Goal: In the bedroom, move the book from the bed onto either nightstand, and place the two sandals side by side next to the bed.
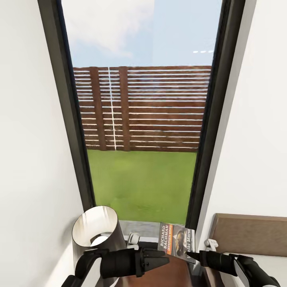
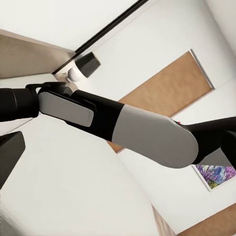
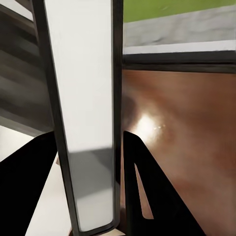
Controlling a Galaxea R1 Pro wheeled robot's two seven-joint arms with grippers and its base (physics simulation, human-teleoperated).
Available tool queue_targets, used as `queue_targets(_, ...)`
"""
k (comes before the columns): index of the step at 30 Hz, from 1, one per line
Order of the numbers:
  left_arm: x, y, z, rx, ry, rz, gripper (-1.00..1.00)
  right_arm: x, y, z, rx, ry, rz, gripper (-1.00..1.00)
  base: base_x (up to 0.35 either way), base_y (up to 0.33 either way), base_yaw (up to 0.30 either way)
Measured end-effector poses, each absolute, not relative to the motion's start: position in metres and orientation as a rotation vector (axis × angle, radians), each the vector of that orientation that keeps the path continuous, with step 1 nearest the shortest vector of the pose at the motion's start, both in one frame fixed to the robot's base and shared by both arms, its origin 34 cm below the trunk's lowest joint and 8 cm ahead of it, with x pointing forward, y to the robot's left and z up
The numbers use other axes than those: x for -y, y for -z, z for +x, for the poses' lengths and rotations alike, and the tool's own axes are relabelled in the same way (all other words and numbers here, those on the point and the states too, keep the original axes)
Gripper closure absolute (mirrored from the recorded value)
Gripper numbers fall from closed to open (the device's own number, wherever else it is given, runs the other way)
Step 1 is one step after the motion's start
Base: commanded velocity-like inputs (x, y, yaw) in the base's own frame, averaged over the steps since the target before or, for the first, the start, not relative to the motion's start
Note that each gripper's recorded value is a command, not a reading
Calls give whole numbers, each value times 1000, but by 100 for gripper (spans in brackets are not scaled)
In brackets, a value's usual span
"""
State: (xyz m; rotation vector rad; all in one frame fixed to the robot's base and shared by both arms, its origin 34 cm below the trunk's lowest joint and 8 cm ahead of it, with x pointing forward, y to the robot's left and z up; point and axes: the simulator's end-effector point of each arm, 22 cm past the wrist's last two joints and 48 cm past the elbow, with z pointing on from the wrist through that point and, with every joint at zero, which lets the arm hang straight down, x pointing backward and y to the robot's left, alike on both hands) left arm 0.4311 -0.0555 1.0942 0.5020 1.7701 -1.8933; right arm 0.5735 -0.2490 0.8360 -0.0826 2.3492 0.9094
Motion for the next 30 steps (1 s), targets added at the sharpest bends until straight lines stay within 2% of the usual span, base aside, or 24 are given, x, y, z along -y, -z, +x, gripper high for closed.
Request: queue_targets(30, 56, -1057, 440, -1803, 1851, 530, -100, 233, -783, 563, -2494, -922, -16, 100, 0, 0, 0)
